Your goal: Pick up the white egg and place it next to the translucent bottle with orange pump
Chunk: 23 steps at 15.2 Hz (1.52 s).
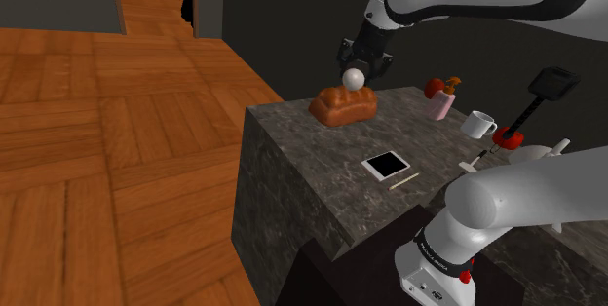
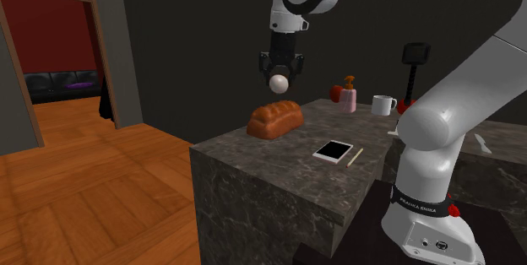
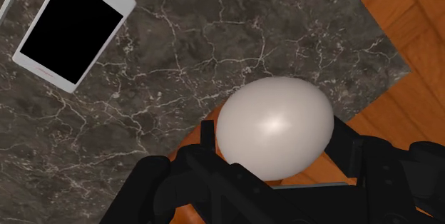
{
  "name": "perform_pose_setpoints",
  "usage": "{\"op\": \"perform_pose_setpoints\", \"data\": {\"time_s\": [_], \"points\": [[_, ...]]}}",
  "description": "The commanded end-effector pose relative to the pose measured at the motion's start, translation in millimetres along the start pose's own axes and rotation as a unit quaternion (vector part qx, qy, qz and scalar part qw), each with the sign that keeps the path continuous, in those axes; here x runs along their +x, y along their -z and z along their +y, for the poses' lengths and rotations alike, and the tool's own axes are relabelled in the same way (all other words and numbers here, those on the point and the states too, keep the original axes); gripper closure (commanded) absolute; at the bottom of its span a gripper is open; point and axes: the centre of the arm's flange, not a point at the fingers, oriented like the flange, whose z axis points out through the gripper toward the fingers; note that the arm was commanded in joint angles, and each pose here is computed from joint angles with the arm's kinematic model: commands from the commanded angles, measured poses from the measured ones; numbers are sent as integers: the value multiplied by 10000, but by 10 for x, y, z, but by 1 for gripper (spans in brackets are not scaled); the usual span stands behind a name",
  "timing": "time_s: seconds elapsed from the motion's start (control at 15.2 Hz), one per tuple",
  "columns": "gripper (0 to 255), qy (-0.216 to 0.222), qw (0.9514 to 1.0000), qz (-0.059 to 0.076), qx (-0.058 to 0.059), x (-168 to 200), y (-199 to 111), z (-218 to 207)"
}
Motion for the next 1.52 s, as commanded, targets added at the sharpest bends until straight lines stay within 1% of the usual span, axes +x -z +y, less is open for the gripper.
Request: {"op": "perform_pose_setpoints", "data": {"time_s": [0.0, 0.73, 1.45], "points": [[255, 0, 10000, -1, -1, 17, 108, -8], [255, 0, 10000, -1, -1, 131, 645, -36], [255, 0, 10000, -1, -1, 1140, 487, 995]]}}
